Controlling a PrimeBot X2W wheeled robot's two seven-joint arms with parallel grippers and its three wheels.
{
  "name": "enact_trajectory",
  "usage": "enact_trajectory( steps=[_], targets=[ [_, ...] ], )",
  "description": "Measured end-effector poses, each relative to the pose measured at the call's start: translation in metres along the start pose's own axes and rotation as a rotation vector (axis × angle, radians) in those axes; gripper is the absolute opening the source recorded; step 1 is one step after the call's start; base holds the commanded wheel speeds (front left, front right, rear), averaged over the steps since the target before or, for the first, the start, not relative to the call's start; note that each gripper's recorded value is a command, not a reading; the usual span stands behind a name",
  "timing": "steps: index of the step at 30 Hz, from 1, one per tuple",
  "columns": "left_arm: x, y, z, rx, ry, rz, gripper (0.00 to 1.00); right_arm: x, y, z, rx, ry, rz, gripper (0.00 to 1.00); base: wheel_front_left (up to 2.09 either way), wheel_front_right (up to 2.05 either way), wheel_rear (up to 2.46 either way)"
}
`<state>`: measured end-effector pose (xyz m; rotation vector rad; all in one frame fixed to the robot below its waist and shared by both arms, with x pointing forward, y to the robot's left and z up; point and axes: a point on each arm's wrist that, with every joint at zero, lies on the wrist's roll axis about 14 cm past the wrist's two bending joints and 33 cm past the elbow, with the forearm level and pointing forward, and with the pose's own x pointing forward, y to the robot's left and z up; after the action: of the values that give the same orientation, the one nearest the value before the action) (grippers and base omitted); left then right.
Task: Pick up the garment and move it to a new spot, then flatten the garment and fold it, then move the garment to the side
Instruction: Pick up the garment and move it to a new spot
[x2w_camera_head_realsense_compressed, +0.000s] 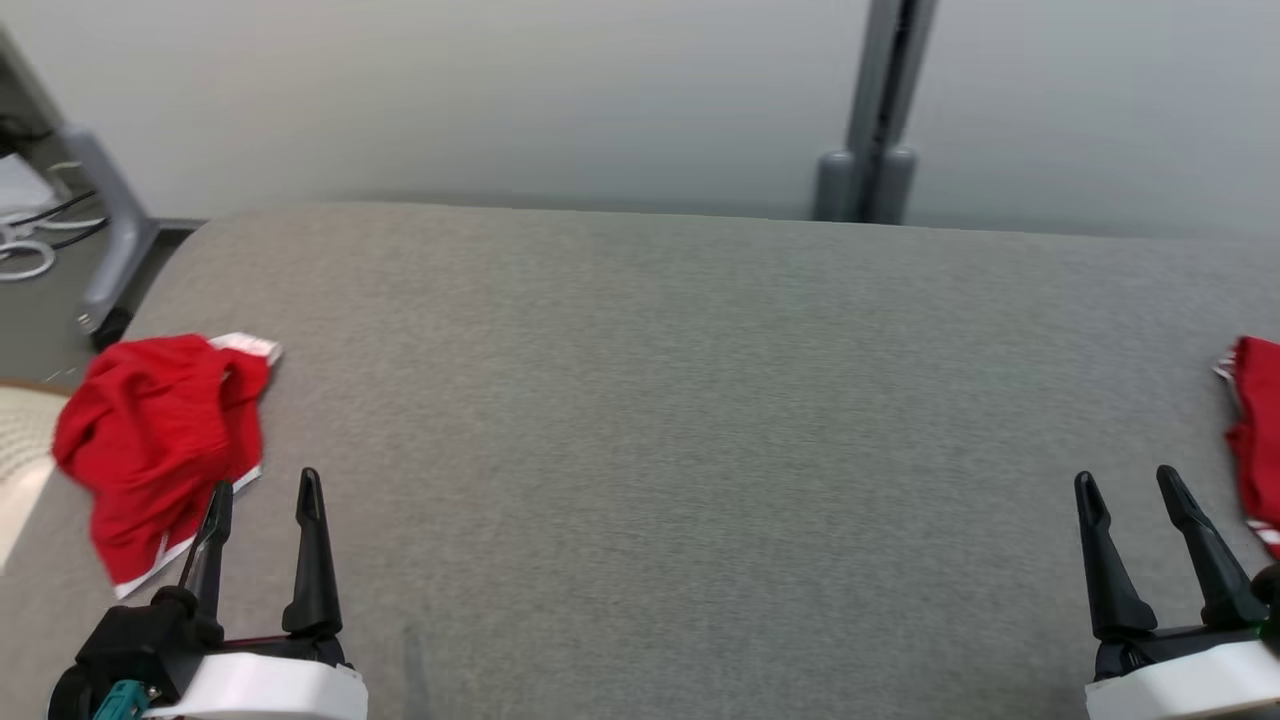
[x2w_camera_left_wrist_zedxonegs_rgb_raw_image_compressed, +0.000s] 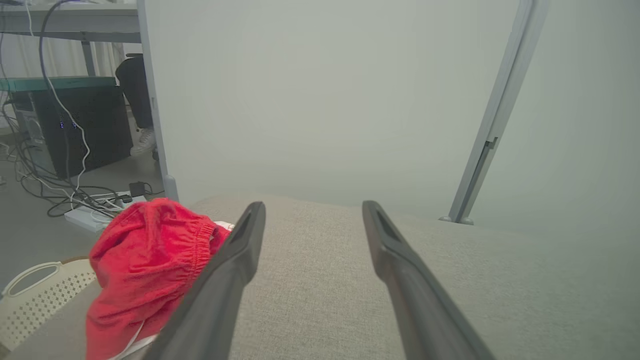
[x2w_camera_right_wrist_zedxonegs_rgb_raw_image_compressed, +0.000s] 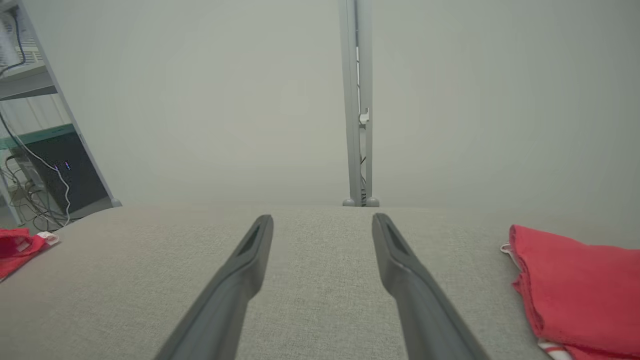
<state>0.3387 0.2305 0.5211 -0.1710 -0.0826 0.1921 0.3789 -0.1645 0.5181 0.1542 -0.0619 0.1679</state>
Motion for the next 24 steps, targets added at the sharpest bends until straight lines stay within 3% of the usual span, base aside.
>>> enact_trajectory(
  steps=[13, 24],
  targets=[
    [-0.044, 0.069, 0.022, 0.041, -0.063, 0.188, 1.0, 0.039, 0.086, -0.012, 0.024, 0.044, 0.262, 1.0, 0.0, 0.0, 0.0],
    [-0.054, 0.078, 0.024, 0.058, -0.07, 0.2, 1.0, 0.04, 0.101, -0.011, 0.026, 0.045, 0.3, 1.0, 0.0, 0.0, 0.0]
  ],
)
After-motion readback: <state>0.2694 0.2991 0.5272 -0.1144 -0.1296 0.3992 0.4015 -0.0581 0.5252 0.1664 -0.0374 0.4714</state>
